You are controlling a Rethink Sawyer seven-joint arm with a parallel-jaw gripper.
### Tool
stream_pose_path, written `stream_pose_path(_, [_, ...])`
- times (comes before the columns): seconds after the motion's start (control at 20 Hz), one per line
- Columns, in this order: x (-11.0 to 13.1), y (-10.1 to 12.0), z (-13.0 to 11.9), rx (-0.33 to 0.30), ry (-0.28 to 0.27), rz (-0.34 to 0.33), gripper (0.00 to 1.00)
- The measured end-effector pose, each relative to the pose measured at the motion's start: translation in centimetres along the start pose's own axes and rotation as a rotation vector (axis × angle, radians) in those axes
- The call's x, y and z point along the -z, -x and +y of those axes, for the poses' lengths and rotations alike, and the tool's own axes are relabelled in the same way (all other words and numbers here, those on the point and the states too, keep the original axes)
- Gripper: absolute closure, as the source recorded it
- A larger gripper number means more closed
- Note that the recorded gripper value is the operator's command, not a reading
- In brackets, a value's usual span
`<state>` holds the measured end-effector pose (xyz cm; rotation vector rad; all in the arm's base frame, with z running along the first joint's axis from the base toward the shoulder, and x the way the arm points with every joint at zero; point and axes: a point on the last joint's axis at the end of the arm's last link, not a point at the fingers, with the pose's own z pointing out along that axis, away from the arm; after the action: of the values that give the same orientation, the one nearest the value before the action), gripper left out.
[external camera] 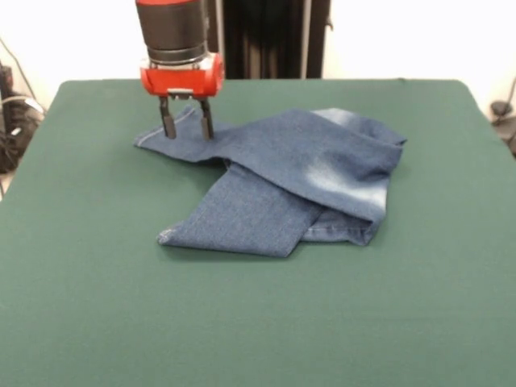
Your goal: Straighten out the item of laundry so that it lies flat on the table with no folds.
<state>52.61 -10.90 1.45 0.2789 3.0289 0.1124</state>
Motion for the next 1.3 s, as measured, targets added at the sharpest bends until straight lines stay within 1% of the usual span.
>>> stream_pose_path(0.25, [-1.0, -1.0, 0.3, 0.021, 0.010, 0.021, 0.00])
stream_pose_path(0.45, [-2.3, -2.4, 0.7, 0.043, 0.021, 0.048, 0.00])
stream_pose_path(0.5, [-3.0, -3.0, 0.9, 0.053, 0.027, 0.055, 0.00])
stream_pose_path(0.7, [-4.8, -4.5, 1.5, 0.075, 0.042, 0.055, 0.00])
stream_pose_path(0.95, [-5.0, -4.8, 1.3, 0.102, 0.036, 0.029, 0.00])
stream_pose_path(1.0, [-5.0, -4.8, 1.3, 0.109, 0.034, 0.025, 1.00])
stream_pose_path(1.3, [-5.2, -4.7, 1.3, 0.111, 0.031, 0.016, 1.00])
